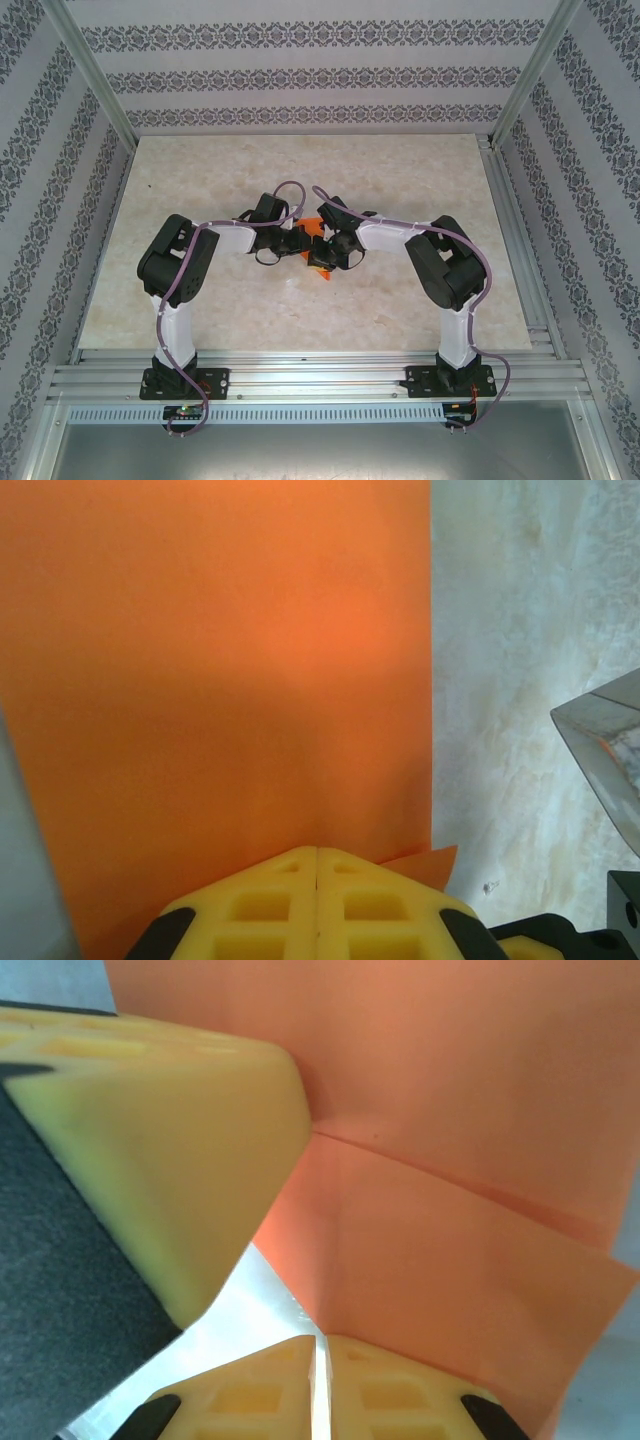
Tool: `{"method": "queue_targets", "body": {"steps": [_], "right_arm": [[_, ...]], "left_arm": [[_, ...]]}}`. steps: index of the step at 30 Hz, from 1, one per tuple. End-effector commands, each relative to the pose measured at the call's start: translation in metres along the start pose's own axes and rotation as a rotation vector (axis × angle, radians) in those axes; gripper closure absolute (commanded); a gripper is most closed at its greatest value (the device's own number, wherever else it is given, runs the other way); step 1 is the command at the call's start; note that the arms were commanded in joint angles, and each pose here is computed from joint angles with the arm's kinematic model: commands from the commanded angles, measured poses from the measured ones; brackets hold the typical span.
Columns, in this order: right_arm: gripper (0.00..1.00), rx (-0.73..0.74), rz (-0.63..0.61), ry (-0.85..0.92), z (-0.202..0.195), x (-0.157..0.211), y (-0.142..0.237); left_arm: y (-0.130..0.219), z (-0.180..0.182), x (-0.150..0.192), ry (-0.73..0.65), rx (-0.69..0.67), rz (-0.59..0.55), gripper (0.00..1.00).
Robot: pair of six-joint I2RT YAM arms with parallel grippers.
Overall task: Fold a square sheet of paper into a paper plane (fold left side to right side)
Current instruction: Third fold the triangle at the center of the table.
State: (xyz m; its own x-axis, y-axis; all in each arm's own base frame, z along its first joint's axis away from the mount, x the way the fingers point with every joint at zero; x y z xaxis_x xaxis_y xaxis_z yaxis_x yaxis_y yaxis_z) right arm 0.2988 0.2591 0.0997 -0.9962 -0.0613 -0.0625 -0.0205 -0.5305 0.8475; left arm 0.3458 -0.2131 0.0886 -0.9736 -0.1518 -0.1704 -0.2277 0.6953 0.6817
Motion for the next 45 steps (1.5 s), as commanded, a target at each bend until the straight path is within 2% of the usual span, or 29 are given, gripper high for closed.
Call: {"method": "queue_targets", "body": {"steps": [1,14,32,36,42,45], "right_arm": [[0.88,0.085,0.043,0.001,-0.018,0.007,-0.003],[0.87,0.019,0.071,-0.03,-0.038,0.026,0.006],[0.87,0.134,0.215,0.03,-0.061,0.069,0.013],[0.87,0.105,0.173,0.032,-0.057,0.064,0.023],[0.87,0.007,0.031,0.094,-0.018,0.037,0.053],[0.86,-0.035,-0.005,0.115,-0.004,0.027,0.055]], "left_arm": [[-0.011,0.029,0.011,0.032,-0.18,0.008,0.96],[-0.013,0.035,0.009,0.033,-0.25,0.007,0.97],[-0.01,0.034,0.009,0.026,-0.273,0.001,0.97],[-0.009,0.034,0.009,0.024,-0.273,0.003,0.97],[-0.008,0.031,0.009,0.019,-0.263,0.004,0.97],[-0.007,0.031,0.008,0.017,-0.259,0.002,0.97]]}}
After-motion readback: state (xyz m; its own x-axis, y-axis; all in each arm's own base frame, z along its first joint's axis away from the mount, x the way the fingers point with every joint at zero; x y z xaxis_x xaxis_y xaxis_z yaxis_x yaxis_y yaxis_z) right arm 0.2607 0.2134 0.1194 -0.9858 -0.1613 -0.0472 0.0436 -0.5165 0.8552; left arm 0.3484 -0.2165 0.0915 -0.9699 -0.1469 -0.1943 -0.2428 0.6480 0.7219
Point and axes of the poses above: each hand's point on the last joint's axis, 136 mm out from that joint toward the fingers, its own y axis back along the fingers, its own z axis along the line the jaws close on, x = y × z, the point moved 10 cm from there along y, back along the fingers, and after that the axes turned 7 degrees about y, right-handed, at the moved point
